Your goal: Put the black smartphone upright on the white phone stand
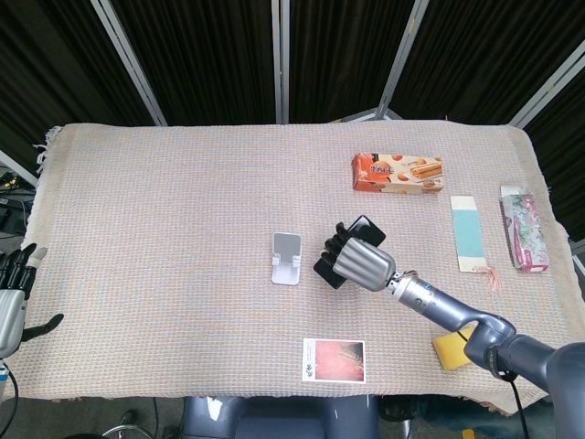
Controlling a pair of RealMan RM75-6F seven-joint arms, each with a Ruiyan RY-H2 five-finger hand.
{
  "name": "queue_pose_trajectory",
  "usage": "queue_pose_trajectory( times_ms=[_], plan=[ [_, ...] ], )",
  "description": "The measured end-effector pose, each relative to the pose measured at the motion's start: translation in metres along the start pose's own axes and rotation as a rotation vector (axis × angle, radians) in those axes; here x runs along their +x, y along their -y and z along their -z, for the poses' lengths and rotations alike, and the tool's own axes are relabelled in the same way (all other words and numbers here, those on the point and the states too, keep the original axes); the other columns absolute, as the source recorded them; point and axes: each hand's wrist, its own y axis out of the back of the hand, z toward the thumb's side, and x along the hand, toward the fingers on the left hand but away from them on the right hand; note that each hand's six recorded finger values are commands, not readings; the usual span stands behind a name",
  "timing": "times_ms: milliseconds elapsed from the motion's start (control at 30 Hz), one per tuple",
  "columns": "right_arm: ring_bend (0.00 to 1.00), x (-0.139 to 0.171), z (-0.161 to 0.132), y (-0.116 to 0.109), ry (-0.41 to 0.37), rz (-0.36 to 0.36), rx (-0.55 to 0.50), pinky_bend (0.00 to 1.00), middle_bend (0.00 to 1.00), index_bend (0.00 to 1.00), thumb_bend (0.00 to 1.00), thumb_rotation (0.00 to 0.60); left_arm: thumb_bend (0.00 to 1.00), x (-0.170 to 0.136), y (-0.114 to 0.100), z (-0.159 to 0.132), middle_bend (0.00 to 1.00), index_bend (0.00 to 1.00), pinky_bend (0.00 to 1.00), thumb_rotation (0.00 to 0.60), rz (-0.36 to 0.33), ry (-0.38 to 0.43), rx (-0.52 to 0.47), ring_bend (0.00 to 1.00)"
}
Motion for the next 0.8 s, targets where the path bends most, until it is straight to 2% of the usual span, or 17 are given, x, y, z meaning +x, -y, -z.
queue_pose_trajectory(
  times_ms=[200,333,433,633,800],
  plan=[
    [0.43,-0.013,0.004,-0.037,-0.001,0.108,0.232,0.34,0.50,0.47,0.14,0.600,0.00,0.001,0.000,0.001,0.00,0.00,0.00,0.600,0.005,-0.001,-0.009,0.00],
    [0.43,-0.032,0.000,-0.061,-0.010,0.167,0.393,0.34,0.50,0.48,0.14,0.600,0.00,0.003,0.000,0.004,0.00,0.00,0.00,0.600,0.012,-0.009,-0.014,0.00],
    [0.43,-0.050,-0.006,-0.074,-0.027,0.180,0.494,0.34,0.50,0.48,0.14,0.600,0.00,0.005,0.001,0.006,0.00,0.00,0.00,0.600,0.015,-0.016,-0.016,0.00],
    [0.43,-0.080,-0.016,-0.092,-0.036,0.199,0.623,0.33,0.50,0.48,0.14,0.600,0.00,0.008,0.002,0.013,0.00,0.00,0.00,0.600,0.024,-0.037,-0.022,0.00],
    [0.42,-0.094,-0.025,-0.089,-0.055,0.196,0.721,0.31,0.50,0.48,0.14,0.600,0.00,0.009,0.002,0.017,0.00,0.00,0.00,0.600,0.032,-0.050,-0.027,0.00]
  ],
)
